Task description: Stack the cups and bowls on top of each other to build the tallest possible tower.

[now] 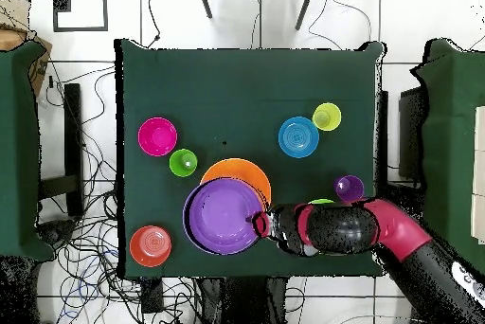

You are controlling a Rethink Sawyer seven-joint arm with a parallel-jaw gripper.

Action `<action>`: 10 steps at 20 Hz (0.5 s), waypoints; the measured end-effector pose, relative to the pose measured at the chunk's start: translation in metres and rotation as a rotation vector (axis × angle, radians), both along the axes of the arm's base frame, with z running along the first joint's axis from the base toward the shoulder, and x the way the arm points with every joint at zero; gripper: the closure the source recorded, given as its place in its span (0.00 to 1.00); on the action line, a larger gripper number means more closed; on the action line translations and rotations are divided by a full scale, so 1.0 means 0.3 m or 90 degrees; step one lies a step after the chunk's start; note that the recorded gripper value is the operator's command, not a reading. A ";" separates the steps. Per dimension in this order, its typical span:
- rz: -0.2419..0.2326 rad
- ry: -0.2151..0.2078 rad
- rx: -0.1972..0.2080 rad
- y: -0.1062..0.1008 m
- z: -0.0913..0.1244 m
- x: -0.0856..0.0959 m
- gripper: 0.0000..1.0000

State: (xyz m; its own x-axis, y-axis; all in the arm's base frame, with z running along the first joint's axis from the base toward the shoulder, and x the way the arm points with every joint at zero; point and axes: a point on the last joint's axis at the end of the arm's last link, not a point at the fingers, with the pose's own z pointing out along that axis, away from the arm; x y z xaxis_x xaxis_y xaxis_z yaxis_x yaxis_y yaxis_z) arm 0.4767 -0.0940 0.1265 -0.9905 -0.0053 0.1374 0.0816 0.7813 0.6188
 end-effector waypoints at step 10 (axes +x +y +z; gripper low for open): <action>0.001 0.019 0.002 -0.053 0.010 -0.028 1.00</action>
State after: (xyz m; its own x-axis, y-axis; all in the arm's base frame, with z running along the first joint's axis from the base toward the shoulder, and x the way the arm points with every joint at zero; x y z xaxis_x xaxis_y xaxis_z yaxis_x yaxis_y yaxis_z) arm 0.4682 -0.1098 0.1297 -0.9859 -0.0069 0.1673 0.0994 0.7799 0.6180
